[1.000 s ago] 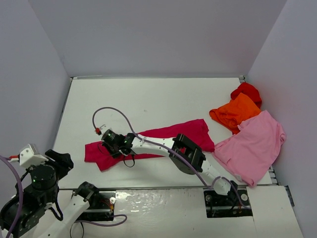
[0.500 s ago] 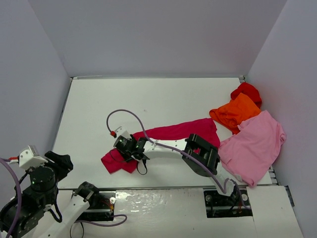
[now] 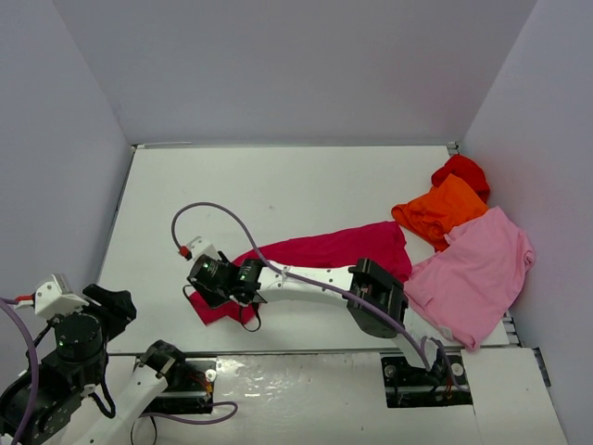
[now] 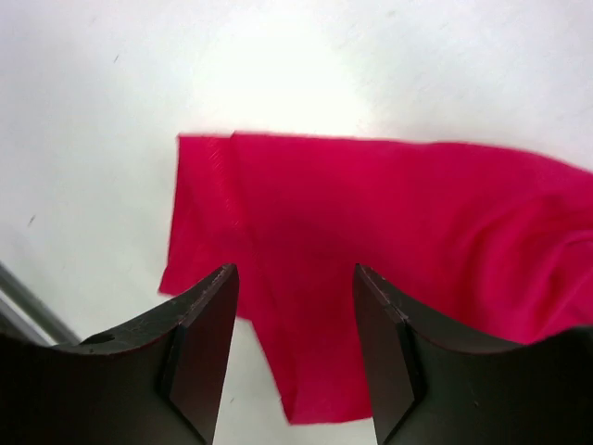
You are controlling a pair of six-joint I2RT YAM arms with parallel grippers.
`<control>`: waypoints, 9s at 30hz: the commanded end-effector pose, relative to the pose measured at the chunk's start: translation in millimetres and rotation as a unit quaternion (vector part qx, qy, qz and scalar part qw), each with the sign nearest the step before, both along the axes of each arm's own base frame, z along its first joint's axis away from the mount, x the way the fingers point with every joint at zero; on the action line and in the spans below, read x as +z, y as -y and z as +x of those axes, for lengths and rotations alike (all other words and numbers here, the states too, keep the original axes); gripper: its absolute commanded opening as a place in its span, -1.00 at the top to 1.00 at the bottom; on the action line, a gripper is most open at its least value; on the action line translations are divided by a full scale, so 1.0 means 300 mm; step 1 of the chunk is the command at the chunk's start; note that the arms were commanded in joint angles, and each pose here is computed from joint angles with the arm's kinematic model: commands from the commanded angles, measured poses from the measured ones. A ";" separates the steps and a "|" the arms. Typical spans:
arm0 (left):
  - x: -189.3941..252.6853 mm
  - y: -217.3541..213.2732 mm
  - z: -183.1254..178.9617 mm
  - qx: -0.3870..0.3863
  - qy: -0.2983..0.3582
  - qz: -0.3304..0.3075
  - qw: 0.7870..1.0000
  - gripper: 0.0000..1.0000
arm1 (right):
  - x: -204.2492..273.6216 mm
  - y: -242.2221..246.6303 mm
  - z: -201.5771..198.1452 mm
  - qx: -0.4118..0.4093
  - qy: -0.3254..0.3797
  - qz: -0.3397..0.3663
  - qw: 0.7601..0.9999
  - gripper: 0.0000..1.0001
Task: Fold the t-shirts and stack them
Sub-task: Fold the other side of the tshirt into a rectangle, then rotate the tshirt 90 degrees
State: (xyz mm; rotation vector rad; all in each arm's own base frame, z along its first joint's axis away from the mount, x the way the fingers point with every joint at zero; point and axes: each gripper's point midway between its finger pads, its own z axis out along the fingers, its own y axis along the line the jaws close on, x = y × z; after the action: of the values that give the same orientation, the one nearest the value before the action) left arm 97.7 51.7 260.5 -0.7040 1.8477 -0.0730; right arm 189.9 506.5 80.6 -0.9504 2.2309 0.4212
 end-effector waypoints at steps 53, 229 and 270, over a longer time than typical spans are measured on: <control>0.011 0.011 0.011 -0.002 0.013 -0.012 1.000 0.04 | -0.083 0.202 -0.129 -0.032 -0.010 -0.077 0.996 0.21; -0.315 0.685 0.608 -0.281 -0.132 -0.098 0.946 1.00 | -0.060 1.147 0.281 -0.518 -0.017 0.006 0.855 0.95; -0.416 0.566 0.496 -0.225 -0.190 -0.066 0.953 1.00 | -0.347 1.157 0.343 -0.487 -0.109 -0.067 0.864 1.00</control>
State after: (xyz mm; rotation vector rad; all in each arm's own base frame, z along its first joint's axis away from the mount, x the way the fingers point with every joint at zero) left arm 221.3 -142.2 87.3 -0.3918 2.5438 -0.5316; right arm 312.5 179.9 7.8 0.2801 2.5144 -0.0135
